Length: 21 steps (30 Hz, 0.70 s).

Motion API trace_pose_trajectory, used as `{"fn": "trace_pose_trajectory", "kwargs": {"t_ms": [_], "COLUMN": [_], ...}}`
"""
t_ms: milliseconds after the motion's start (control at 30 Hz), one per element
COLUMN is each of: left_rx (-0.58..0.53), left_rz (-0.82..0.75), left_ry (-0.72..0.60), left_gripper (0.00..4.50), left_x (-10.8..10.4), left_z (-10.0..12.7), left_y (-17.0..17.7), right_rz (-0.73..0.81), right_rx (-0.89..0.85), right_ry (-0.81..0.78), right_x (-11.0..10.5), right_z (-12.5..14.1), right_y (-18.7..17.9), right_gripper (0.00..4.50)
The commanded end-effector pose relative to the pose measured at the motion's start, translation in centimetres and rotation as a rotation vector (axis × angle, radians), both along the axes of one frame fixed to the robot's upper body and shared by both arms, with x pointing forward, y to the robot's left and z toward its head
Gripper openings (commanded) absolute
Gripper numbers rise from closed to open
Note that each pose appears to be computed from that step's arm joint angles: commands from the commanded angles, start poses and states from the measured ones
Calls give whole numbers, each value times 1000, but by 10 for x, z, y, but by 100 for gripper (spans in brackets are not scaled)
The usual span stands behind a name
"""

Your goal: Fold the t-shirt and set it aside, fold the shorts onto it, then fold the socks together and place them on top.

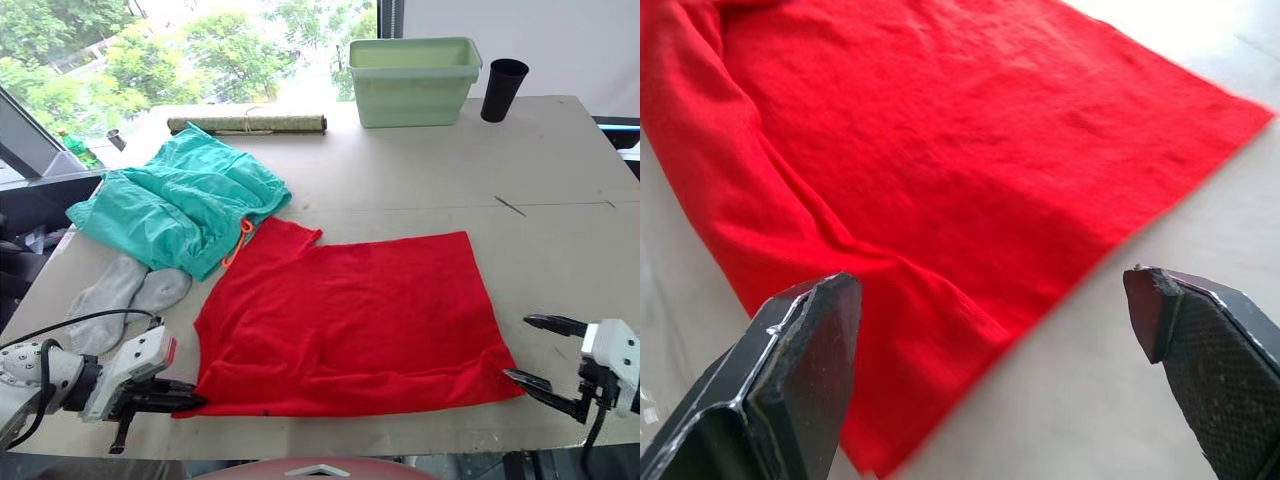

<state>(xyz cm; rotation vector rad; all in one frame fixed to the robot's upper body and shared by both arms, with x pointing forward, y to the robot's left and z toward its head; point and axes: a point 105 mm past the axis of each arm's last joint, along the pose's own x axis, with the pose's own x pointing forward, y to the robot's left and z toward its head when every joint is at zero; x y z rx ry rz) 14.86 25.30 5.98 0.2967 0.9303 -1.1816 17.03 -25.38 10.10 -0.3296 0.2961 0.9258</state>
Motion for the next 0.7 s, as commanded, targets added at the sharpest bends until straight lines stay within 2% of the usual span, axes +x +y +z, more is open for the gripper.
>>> {"fn": "trace_pose_trajectory", "kwargs": {"t_ms": [33, 100, 200, 233, 300, 400, 567, 633, 700], "left_rx": [-12, -40, -144, -151, -140, -196, -219, -245, -281], "left_rz": [9, 21, 75, 69, 71, 14, -2, 34, 94], "left_ry": [79, 52, -63, -67, -88, -3, -20, -78, -160], "left_gripper": [0, 0, 0, 81, 164, 312, 312, 312, 312], "left_x": [-16, -13, 10, 11, 13, -4, -4, 11, 34], "left_z": [-5, 0, 15, 17, 17, 27, 45, 56, 69], "left_y": [5, 5, -3, -5, -7, -5, 12, 20, 22], "right_rz": [-35, -40, -50, -53, -57, -61, -60, -75, -92], "right_rx": [44, 54, 45, 40, 35, 31, 62, 83, 111], "right_ry": [-5, -3, -13, -17, -18, -23, -18, -25, -40], "right_x": [4, 5, 7, 7, 7, 7, 5, 9, 17], "right_z": [2, 2, -1, -3, -6, -8, -6, -2, 5], "right_y": [5, 3, -4, -7, -12, -17, -20, -19, -17], "right_gripper": [443, 443, 443, 450, 450, 450, 450, 450, 450]}}
